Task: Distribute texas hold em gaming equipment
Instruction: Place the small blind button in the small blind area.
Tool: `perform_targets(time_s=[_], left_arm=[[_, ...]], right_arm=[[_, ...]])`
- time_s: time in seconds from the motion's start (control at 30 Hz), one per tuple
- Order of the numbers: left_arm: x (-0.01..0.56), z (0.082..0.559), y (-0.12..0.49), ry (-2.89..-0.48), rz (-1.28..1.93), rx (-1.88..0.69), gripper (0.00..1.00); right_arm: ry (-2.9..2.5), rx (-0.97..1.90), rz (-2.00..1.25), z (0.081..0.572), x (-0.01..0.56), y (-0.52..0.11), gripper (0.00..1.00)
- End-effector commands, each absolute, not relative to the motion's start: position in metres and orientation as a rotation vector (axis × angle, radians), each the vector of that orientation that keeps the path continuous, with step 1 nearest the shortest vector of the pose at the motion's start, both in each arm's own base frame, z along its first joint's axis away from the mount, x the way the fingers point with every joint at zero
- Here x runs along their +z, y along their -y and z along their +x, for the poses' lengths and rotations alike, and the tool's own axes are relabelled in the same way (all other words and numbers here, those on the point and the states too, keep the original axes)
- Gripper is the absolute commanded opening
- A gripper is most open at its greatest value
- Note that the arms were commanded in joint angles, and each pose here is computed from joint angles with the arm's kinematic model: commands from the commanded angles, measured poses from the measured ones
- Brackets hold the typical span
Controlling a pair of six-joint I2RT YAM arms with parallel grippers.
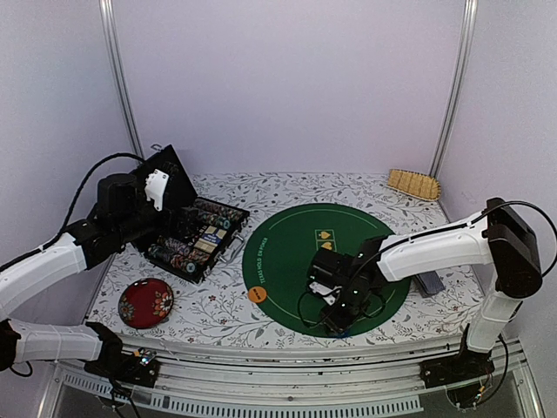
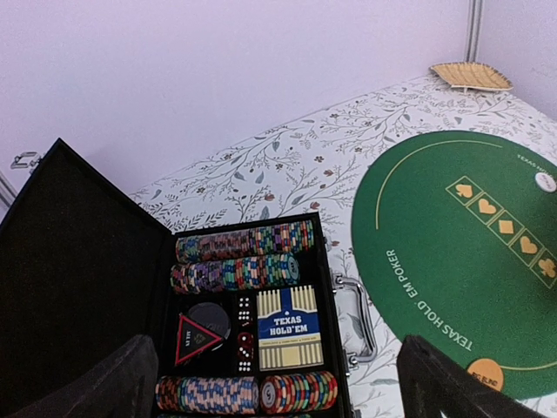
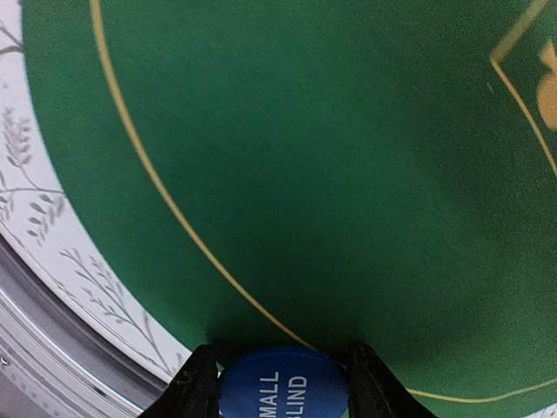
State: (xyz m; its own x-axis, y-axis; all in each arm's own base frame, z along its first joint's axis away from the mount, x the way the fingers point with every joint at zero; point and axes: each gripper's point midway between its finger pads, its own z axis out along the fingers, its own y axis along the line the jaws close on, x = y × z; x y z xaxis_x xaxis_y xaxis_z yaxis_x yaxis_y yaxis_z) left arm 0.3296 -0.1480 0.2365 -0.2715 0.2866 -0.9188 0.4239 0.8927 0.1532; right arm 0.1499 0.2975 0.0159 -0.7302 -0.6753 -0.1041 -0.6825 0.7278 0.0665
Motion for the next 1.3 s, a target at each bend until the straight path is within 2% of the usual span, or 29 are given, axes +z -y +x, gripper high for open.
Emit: perform_targets(time_s=[0.0,0.17,0.27,0.3,0.43,0.53,0.77,1.0,1.27], left_arm=[[0.238,0.329,0.15,-1.855,0.534,-0.156,0.98],[0.233,0.327,0.159,-1.868,0.57,-0.198,0.98],[0.232,0.325,0.172,-1.884,0.596,-0.27,0.96],[0.232,0.323,0.178,-1.891,0.603,-0.305,0.95],[0.221,0.309,0.214,-1.923,0.702,-0.383,0.94],[0.197,0.285,0.253,-1.978,0.863,-0.403,0.95],[0.116,0.232,0.313,-2.181,1.225,-0.433,0.98],[0.056,0.241,0.323,-2.365,1.289,-0.308,0.95],[0.021,0.246,0.33,-2.481,1.295,-0.258,0.76]], right_arm=[[-3.028,0.012,-0.893,0.143,0.006,-0.251,0.3],[-3.029,0.007,-0.82,0.155,0.003,-0.246,0.31],[-3.02,0.003,-0.823,0.157,0.002,-0.246,0.41],[-3.014,0.0,-0.823,0.158,0.002,-0.246,0.47],[-2.973,-0.012,-0.808,0.168,0.01,-0.25,0.82],[-2.918,-0.009,-0.788,0.18,0.026,-0.256,0.99],[-2.809,0.095,-0.669,0.214,0.061,-0.248,0.99],[-2.774,0.142,-0.66,0.226,0.058,-0.24,0.99],[-2.793,0.152,-0.711,0.219,0.04,-0.238,0.99]])
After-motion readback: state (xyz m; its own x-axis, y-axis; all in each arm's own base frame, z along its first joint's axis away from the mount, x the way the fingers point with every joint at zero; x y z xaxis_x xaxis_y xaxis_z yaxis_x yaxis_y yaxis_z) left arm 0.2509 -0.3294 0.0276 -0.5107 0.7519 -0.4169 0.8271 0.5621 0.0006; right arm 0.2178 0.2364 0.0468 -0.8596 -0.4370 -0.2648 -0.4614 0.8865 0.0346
